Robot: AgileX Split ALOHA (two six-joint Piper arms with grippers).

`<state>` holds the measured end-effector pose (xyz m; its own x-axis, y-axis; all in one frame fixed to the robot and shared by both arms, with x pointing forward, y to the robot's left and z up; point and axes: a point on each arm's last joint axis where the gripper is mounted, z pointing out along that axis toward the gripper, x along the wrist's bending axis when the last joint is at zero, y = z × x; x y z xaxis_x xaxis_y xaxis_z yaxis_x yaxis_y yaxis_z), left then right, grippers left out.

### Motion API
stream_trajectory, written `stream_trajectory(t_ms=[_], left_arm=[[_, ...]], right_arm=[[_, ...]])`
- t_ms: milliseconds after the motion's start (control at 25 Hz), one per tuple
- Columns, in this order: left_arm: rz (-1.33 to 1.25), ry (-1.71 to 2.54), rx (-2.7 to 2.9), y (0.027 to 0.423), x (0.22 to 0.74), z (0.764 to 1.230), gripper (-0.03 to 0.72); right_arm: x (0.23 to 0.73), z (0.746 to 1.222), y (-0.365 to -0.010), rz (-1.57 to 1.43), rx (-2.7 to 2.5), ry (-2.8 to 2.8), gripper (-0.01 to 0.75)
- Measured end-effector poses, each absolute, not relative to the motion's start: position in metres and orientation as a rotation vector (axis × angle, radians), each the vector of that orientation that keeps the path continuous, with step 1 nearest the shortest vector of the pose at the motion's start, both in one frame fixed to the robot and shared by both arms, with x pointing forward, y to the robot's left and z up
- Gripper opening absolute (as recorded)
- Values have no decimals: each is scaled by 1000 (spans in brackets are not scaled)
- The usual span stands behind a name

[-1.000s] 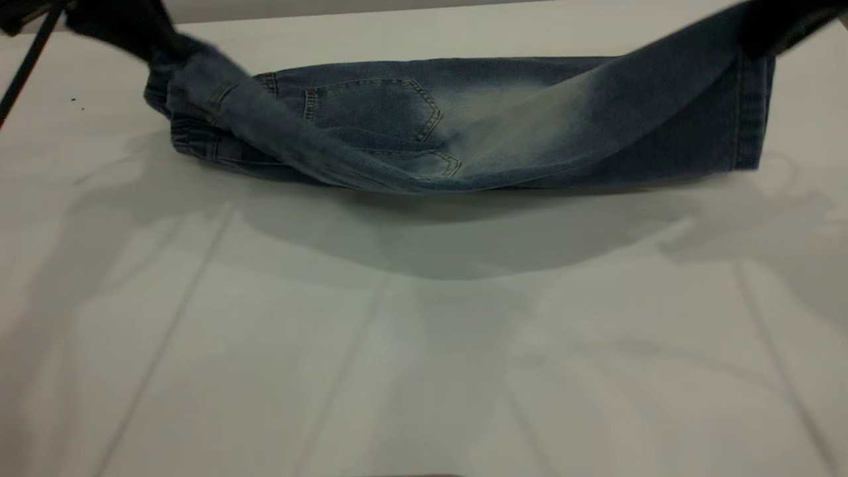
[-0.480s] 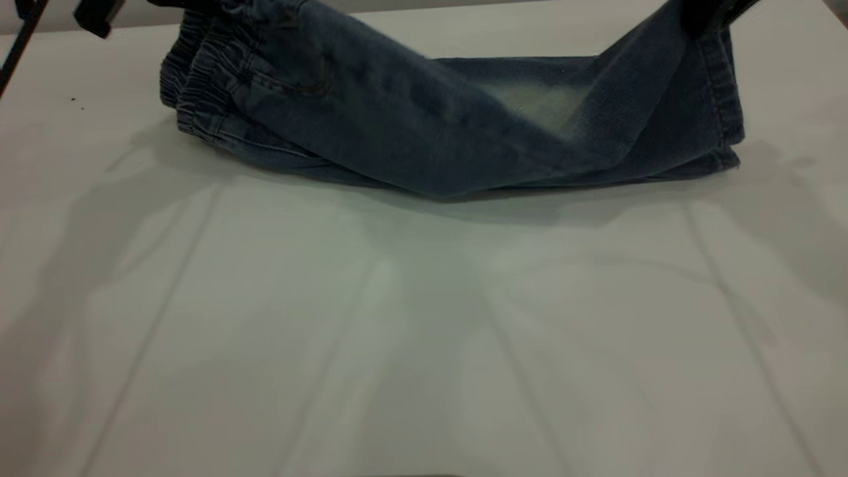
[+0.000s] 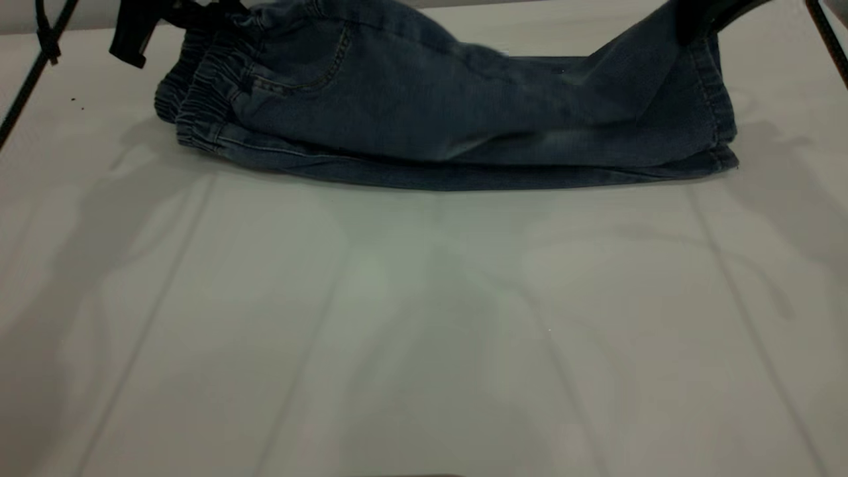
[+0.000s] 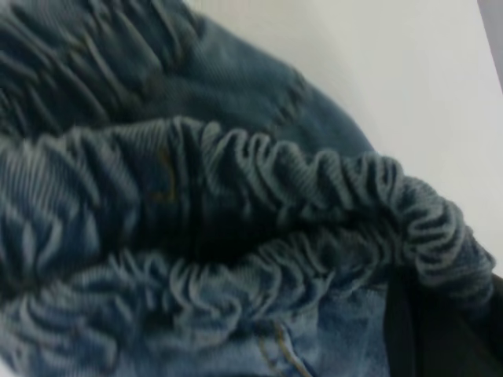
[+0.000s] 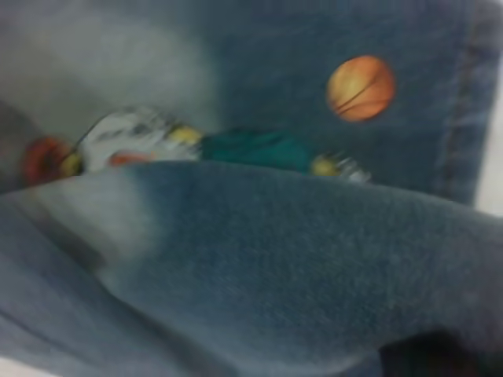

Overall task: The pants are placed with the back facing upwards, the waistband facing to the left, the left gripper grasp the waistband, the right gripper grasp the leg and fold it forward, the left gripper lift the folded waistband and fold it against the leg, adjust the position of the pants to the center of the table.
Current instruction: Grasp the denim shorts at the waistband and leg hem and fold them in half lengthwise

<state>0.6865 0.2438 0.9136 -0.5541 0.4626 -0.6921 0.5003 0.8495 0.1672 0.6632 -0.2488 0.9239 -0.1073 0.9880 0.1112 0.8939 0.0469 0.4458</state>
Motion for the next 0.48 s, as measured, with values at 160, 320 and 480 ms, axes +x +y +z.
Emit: stream_trajectory(t_ms=[160,320,480], left_arm=[[6,2253,626,250,691,905,72],[36,2272,588,253,693,894,72],[42,2292,554,254,694,884,72]], right_arm=[[671,919,-263,640,1943,2009,36],[676,919,-266,675,1923,1959,36],[678,918,-267,688,1911,1943,48]])
